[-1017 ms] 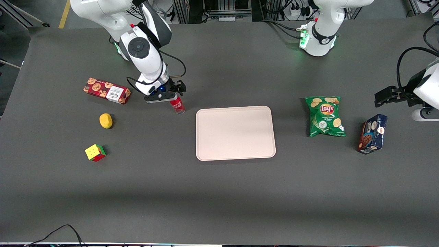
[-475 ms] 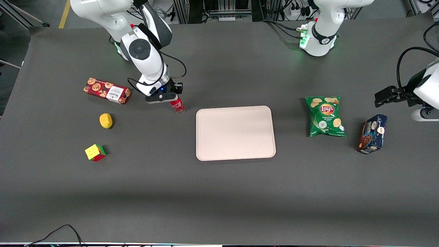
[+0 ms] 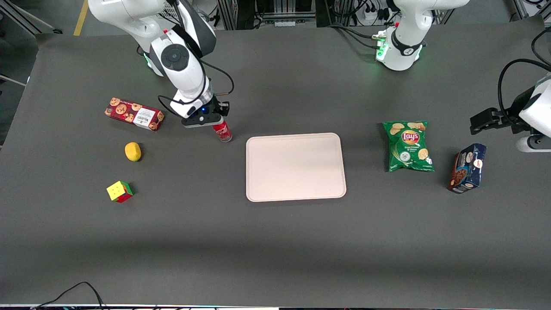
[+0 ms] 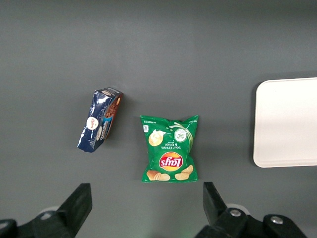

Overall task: Place coke bottle on tray
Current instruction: 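Lift the bottle and carry it over the white tray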

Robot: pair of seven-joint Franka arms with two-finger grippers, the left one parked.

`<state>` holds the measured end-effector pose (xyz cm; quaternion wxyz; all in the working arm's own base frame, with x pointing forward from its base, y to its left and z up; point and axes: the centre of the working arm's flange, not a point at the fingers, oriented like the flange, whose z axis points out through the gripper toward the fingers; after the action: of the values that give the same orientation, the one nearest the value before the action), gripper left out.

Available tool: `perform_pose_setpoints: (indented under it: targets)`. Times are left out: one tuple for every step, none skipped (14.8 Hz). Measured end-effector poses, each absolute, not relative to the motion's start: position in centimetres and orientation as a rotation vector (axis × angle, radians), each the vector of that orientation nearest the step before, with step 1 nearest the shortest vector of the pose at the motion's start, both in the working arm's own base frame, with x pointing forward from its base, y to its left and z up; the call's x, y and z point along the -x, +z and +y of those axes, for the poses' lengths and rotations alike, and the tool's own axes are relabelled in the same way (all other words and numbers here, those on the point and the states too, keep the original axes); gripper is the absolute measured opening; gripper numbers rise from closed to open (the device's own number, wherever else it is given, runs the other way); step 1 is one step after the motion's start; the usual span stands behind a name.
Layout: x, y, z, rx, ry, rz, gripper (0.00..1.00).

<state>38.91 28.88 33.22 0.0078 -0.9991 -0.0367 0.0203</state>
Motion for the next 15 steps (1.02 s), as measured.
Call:
perform_pose_setpoints:
  targets:
    - [-39.3, 35.1, 29.2, 3.130, 0.068, -0.114, 0.36]
    - [-39.9, 37.2, 29.6, 3.132, 0.066, -0.113, 0.36]
    - [-40.7, 39.7, 30.0, 3.130, 0.057, -0.111, 0.36]
    - [-41.5, 42.1, 30.4, 3.124, 0.046, -0.108, 0.36]
    - [-42.3, 44.4, 30.8, 3.116, 0.036, -0.106, 0.36]
    - [-43.1, 46.5, 31.1, 3.107, 0.029, -0.102, 0.36]
    - [-44.1, 48.5, 31.2, 3.096, 0.025, -0.095, 0.36]
    - [-45.2, 50.3, 31.3, 3.084, 0.028, -0.085, 0.36]
    - [-46.7, 51.9, 31.3, 3.070, 0.036, -0.074, 0.36]
    - [-48.2, 53.2, 31.5, 3.058, 0.044, -0.067, 0.36]
    - [-49.8, 54.2, 31.7, 3.050, 0.053, -0.053, 0.36]
    - [-51.5, 54.8, 32.1, 3.046, 0.065, -0.022, 0.36]
    - [-52.9, 54.7, 32.6, 3.040, 0.077, 0.013, 0.36]
    - [-54.1, 54.0, 33.5, 3.037, 0.095, 0.036, 0.36]
    - [-54.9, 52.7, 34.8, 3.038, 0.115, 0.051, 0.36]
